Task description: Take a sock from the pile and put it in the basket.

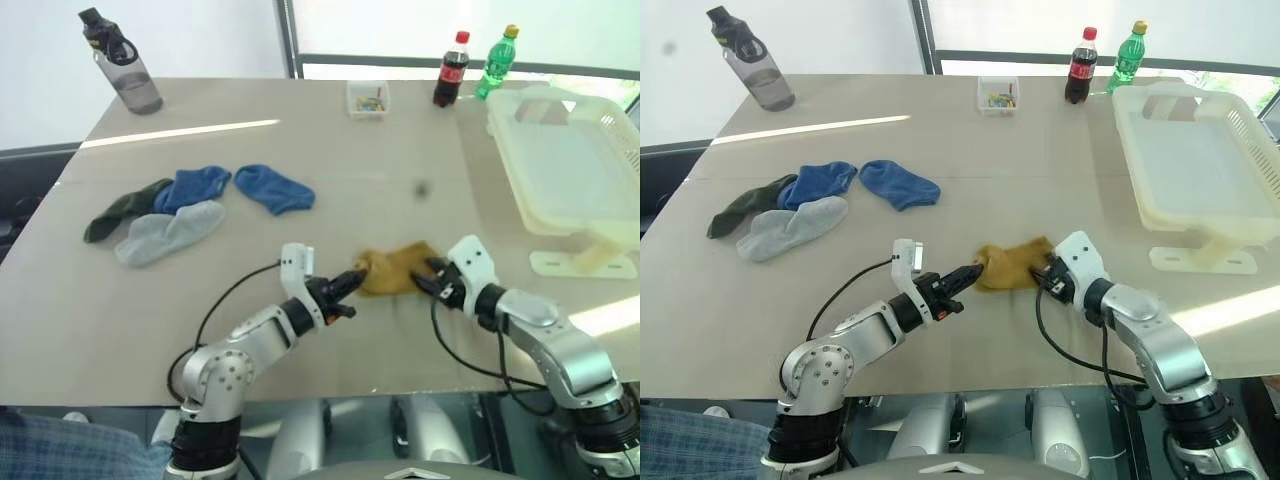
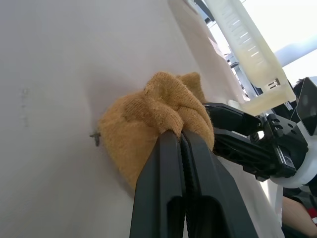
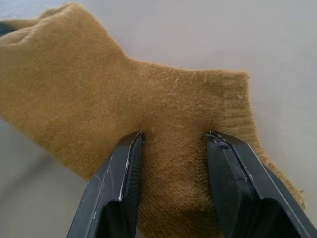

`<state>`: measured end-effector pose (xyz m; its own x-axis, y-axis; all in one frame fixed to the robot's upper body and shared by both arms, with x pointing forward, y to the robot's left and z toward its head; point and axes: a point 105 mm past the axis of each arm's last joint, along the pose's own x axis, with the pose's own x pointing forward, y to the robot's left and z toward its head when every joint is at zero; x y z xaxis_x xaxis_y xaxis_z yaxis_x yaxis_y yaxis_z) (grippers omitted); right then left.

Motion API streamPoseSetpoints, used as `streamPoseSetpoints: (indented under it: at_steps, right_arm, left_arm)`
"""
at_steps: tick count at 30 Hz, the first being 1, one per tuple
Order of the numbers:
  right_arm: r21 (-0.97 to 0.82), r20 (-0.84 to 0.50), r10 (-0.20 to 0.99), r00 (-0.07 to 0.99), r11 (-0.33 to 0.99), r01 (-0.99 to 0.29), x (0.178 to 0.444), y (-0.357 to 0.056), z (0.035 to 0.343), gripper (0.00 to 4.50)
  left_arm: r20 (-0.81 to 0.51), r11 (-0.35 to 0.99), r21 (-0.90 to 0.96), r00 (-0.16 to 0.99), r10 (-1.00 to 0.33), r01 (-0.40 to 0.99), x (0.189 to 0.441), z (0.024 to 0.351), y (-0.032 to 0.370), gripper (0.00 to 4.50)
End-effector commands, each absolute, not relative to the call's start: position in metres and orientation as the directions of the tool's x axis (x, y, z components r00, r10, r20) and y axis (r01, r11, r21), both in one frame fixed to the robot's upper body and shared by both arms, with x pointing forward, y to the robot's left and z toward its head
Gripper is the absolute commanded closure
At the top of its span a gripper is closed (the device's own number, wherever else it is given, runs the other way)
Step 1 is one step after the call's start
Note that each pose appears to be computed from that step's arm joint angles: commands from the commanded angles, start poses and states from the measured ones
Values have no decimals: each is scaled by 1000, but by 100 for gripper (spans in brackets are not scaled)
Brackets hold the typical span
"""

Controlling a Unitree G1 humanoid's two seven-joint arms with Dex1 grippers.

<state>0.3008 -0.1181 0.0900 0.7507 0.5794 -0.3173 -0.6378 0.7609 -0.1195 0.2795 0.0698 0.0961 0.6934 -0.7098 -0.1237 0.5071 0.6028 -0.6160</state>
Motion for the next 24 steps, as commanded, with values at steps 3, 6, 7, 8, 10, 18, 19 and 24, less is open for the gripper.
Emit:
streamPoseSetpoints:
  at_steps: [3,6,7,8,10,18,19,24]
  right_arm:
    - [-72,-339,563,754,783,-617,299,-117,82,243]
    - [-65,-346,565,749,782,-620,297,-115,80,243]
    - [-62,-348,565,748,782,-620,296,-114,79,243]
    - [-60,-348,566,747,782,-620,296,-114,79,243]
    - [-59,-346,566,748,782,-620,296,-113,79,243]
    - [-63,-341,559,756,788,-612,299,-113,82,240]
    - [-64,-340,557,758,790,-610,299,-114,82,240]
    - [-61,-347,525,777,814,-578,301,-119,80,240]
  left_arm:
    - [-104,624,-598,723,-683,503,287,103,77,450]
    - [-130,682,-542,752,-646,492,291,100,81,450]
    - [-133,694,-528,760,-636,489,292,99,81,450]
    - [-129,693,-525,759,-639,494,291,100,80,450]
    - [-116,688,-517,754,-646,510,291,101,78,450]
    - [-118,620,-543,679,-724,567,274,100,71,175]
    - [-122,615,-549,674,-729,566,272,99,71,130]
    - [-132,694,-494,744,-656,524,281,99,93,4]
